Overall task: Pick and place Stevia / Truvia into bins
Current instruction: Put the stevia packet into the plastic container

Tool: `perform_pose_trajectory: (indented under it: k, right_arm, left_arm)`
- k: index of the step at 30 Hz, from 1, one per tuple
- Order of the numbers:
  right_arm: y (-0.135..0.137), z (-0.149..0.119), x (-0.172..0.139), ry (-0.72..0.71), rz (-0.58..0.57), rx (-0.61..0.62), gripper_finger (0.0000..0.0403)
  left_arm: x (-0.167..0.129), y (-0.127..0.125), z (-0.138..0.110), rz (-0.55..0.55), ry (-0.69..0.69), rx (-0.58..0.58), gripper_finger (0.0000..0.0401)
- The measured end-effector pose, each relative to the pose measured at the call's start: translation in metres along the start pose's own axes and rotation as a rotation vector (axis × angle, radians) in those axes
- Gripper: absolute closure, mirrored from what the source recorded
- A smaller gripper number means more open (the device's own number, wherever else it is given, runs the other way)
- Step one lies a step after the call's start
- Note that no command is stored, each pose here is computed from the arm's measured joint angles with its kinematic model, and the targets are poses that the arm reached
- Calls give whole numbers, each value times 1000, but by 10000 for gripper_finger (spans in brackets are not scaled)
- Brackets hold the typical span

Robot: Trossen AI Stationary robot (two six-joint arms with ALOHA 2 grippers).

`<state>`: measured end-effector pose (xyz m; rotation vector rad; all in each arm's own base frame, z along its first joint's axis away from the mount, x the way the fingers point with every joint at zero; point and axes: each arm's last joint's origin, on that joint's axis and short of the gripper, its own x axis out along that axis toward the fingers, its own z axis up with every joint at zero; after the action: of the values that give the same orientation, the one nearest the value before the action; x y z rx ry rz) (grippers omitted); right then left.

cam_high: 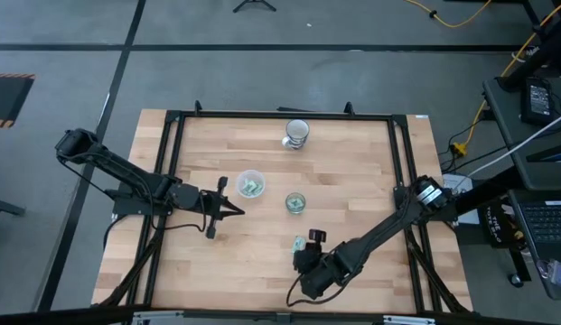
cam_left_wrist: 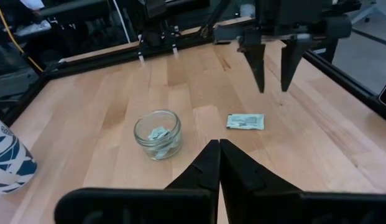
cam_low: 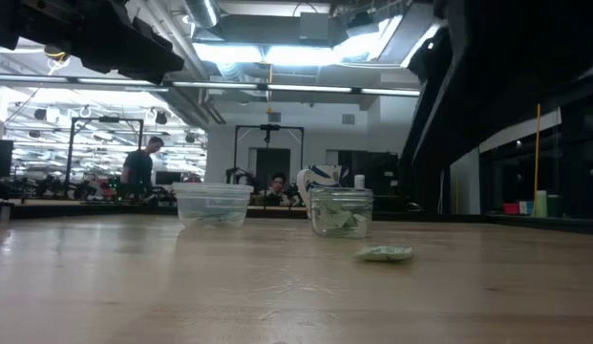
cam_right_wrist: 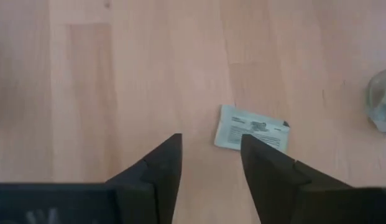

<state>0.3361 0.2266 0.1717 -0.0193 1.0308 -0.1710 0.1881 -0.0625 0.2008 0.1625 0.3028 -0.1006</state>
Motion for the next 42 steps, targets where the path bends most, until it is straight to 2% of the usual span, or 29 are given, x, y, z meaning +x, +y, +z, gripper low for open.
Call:
perform_pose_trajectory:
  k: [4, 12, 25, 34, 38, 42]
  right_arm:
    - [-5, 1, 13, 9, -38, 56, 229]
    - [-2, -9, 42, 55, -77, 40, 228]
    - [-11, -6, 50, 58, -90, 70, 228]
    - [-20, -11, 60, 81, -38, 122, 230]
    - [-21, -12, 62, 93, -36, 131, 255]
    - [-21, -12, 62, 94, -30, 129, 306]
  left_arm:
    - [0, 0, 0, 0, 0, -17, 399]
    - [2, -2, -3, -9, 20, -17, 398]
    - [16, -7, -17, -14, 115, 11, 399]
    - [18, -8, -20, -14, 130, 15, 398]
    - [18, -8, -20, -14, 130, 14, 399]
    - [18, -8, -20, -14, 129, 14, 398]
